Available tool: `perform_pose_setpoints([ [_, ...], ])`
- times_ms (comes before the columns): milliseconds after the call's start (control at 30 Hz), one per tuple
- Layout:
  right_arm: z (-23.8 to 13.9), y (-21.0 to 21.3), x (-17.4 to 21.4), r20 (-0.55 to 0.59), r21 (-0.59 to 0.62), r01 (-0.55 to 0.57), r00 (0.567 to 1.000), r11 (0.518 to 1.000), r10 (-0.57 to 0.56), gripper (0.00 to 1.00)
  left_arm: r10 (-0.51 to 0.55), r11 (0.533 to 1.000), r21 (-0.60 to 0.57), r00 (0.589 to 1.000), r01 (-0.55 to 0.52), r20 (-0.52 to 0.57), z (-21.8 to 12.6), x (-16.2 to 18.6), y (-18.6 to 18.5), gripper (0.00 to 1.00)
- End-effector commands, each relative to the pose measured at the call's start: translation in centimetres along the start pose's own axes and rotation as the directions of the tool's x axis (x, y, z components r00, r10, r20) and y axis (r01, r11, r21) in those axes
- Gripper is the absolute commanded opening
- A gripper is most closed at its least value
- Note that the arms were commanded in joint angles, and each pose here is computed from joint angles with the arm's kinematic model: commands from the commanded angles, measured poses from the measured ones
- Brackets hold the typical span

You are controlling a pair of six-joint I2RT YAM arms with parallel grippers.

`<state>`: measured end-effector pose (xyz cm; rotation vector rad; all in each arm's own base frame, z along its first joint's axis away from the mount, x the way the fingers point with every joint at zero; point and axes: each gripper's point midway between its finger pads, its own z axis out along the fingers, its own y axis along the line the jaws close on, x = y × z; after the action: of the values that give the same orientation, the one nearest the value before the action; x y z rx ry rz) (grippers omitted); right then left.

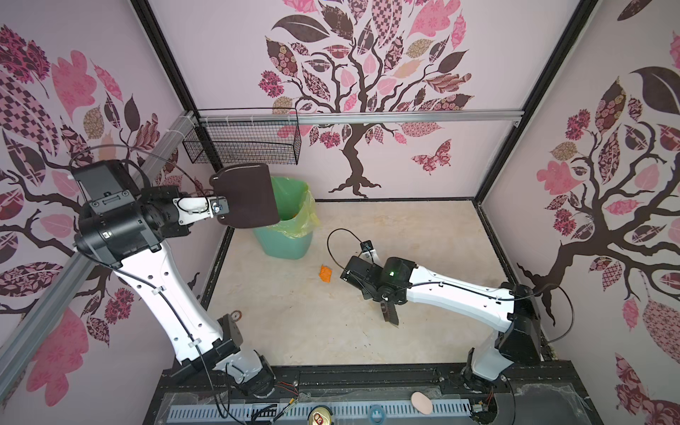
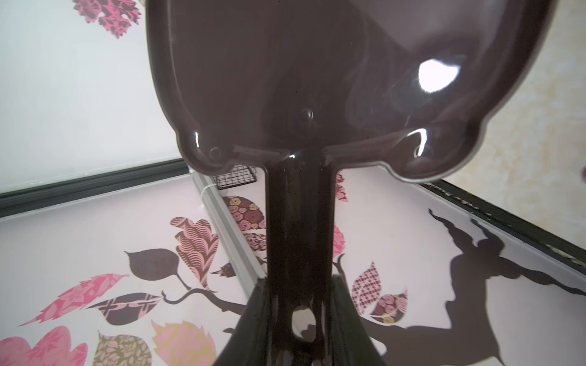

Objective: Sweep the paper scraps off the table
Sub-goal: 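Lower the emptied dustpan to the table beside the bin, then sweep the single orange scrap onto the dustpan with the brush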

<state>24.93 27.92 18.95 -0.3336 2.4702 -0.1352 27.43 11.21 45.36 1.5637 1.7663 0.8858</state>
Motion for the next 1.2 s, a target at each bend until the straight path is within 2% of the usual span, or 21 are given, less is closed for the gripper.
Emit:
perform_pose_setpoints([
  [0,1.6,0.7,2.7,-0.138,-0.008,0.014,0.99,1.0,-0.015,0.0,-0.142,0.955,0.28,0.979,0.096,0.149,1.6,-2.9,-9.0,0.01],
  [167,0.6,0.3,-0.3,-0.088,-0.002,0.038,0.995,0.999,-0.038,0.0,-0.132,0.949,0.304,0.981,0.084,0.14,5.7,-3.7,-18.1,0.0],
  [300,0.3,0.1,-3.1,-0.066,0.008,0.084,0.994,0.996,-0.083,0.0,-0.173,0.923,0.369,0.974,0.109,0.145,7.6,-4.0,-22.0,0.01],
  [500,1.0,1.6,-7.7,-0.03,0.025,0.186,0.982,0.982,-0.186,0.0,-0.165,0.907,0.408,0.98,0.105,0.113,11.4,-2.6,-25.7,0.01],
  [600,2.1,2.6,-9.3,-0.031,0.04,0.245,0.969,0.969,-0.244,0.0,-0.113,0.9,0.432,0.989,0.061,0.096,13.3,-1.9,-27.6,0.01],
  [800,3.2,4.1,-12.8,-0.002,0.028,0.289,0.957,0.957,-0.29,0.0,-0.03,0.849,0.527,0.996,-0.019,0.085,16.1,-1.5,-30.7,0.02],
  [1000,4.9,5.8,-13.7,0.02,-0.043,0.336,0.942,0.941,-0.335,0.0,0.049,0.807,0.585,0.997,-0.078,0.065,18.8,-1.8,-32.1,0.02],
  [1167,6.7,8.1,-12.6,0.0,-0.129,0.384,0.922,0.914,-0.387,0.0,0.049,0.777,0.626,0.998,-0.06,0.035,20.7,-2.0,-32.3,0.03],
])
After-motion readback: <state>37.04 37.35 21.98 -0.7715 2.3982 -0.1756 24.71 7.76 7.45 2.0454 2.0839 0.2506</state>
